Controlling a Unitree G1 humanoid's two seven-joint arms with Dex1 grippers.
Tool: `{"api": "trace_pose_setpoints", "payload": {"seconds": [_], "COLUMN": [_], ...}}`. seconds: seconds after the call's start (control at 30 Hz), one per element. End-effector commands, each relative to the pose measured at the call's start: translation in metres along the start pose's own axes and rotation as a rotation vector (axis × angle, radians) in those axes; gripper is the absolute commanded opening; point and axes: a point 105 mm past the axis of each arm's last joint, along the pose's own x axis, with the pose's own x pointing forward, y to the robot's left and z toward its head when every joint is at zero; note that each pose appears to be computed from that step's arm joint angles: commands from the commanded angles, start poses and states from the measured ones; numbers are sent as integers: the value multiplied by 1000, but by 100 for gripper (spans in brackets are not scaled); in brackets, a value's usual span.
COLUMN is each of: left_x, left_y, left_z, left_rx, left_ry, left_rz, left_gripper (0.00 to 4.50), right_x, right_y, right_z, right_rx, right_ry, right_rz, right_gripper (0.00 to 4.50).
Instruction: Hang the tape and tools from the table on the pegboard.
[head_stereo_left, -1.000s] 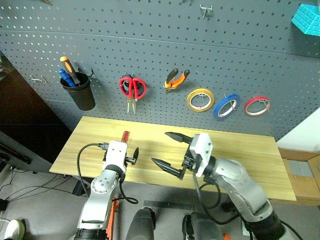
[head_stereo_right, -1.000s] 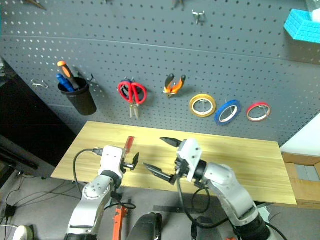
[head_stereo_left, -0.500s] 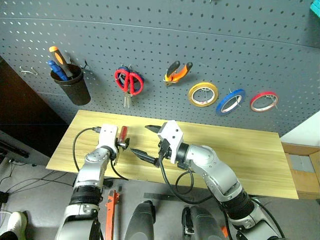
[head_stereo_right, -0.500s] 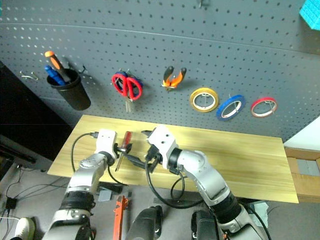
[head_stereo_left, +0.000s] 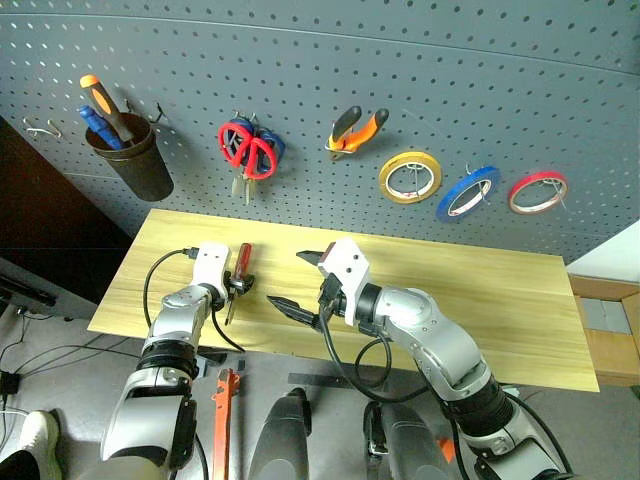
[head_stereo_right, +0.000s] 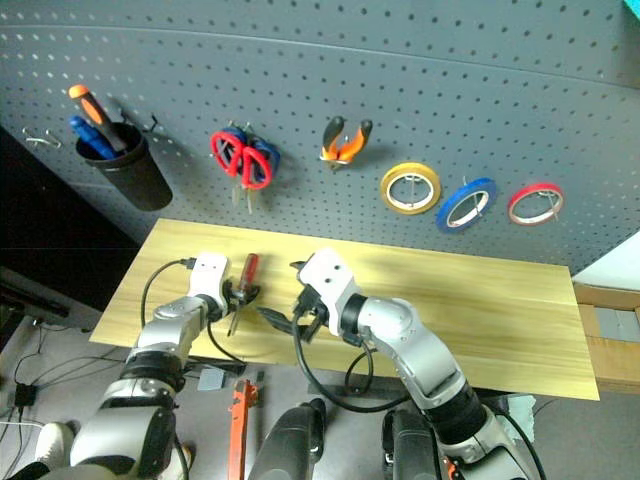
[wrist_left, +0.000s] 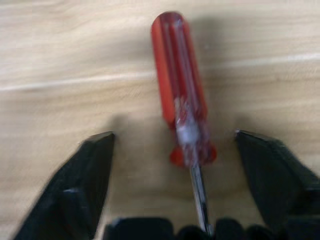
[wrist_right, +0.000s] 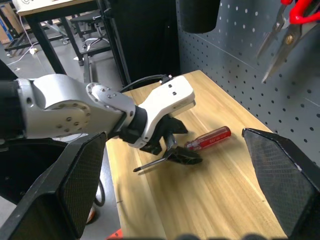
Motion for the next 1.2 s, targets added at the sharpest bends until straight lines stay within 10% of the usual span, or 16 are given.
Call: {"api": "trace_pose_setpoints", "payload": {"seconds": [0.03,0.2,0.7,1.2], "left_x": [1,1,-99,-174], "left_y": [-1,-2,-25,36], "left_z": [-8,-7,30,243], "left_rx": [7,9,284,431], "left_ry": [23,18,-273,-957], "left_rz": [-12,-14,299,769], "left_gripper": [254,89,84,84], "right_x": [-3,-2,-31,-14], "right_y": [1,-2,11,-2], "right_z": [13,13,61,113], "right_rx": [-15,-25,125,154], "right_ry": [-48,-47,-297,-499], "right_rz": [-7,-10,56,46], "right_gripper": [450,450,450,450]}}
